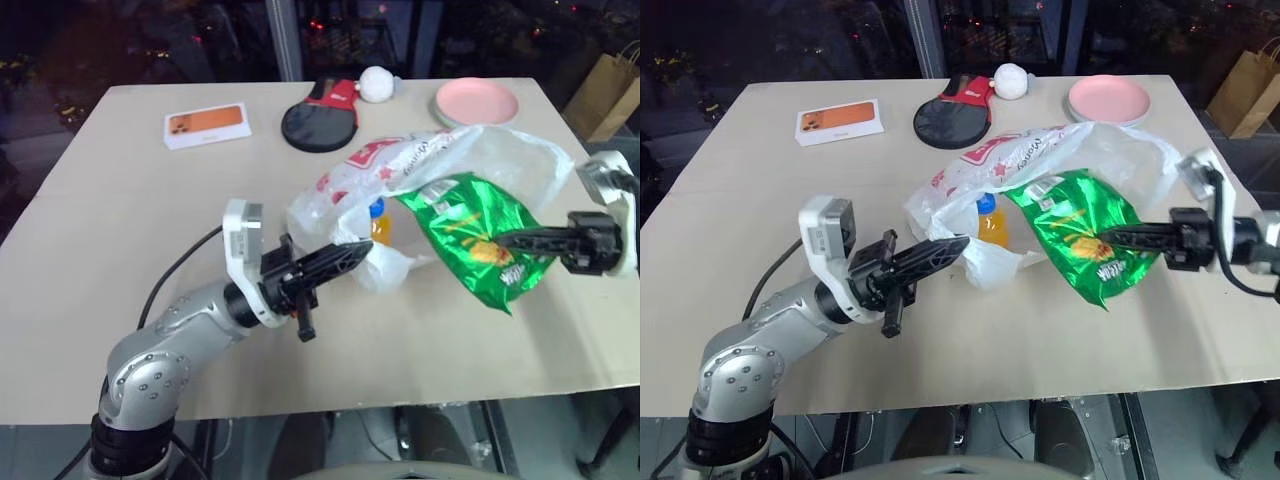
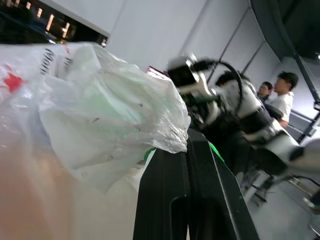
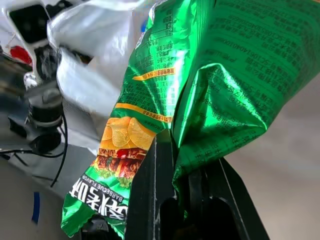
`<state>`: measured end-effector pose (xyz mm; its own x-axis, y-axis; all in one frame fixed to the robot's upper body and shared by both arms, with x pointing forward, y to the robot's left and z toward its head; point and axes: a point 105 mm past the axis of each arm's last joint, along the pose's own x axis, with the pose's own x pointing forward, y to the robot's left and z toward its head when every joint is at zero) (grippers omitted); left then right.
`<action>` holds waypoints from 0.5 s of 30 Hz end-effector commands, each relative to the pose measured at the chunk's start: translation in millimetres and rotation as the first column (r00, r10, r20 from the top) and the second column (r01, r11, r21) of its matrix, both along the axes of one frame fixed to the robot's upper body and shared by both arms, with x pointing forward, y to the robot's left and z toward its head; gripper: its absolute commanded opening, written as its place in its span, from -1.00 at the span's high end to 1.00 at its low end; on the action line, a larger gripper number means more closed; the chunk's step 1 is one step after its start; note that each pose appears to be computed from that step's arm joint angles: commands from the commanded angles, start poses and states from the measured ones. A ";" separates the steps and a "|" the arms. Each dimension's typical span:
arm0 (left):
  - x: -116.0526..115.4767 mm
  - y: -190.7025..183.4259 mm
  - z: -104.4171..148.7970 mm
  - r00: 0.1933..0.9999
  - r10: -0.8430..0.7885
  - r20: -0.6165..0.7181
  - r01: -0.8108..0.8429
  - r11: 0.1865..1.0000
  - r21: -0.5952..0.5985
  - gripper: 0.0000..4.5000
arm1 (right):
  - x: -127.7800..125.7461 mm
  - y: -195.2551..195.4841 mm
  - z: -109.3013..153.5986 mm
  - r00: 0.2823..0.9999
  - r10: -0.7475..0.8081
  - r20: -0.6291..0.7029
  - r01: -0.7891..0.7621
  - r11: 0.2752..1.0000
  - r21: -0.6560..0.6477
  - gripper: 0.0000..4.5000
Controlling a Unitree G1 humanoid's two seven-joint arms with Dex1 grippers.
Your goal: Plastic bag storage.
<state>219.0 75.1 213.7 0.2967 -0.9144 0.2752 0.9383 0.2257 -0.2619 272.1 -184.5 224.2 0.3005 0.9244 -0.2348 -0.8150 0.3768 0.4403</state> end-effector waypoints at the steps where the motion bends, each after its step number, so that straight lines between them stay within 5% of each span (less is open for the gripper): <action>1: -10.4 -7.2 3.9 0.997 -0.061 0.037 0.060 0.998 0.013 1.00 | 14.8 17.9 -2.6 0.999 -0.025 -0.043 0.023 0.998 -0.058 0.93; 7: -6.5 -8.3 3.4 0.998 -0.051 0.046 0.050 0.999 0.017 1.00 | 45.1 60.0 18.3 0.995 -0.064 -0.074 0.069 0.995 0.069 0.93; 10: -5.5 -8.7 3.4 0.998 -0.048 0.048 0.047 0.999 0.015 1.00 | 67.3 71.5 25.5 0.982 -0.159 -0.104 0.174 0.973 0.150 0.58; 15: -2.7 -7.3 3.2 0.998 -0.037 0.054 0.037 0.999 0.012 1.00 | 79.1 90.9 22.7 0.962 -0.258 -0.085 0.267 0.954 0.132 -0.46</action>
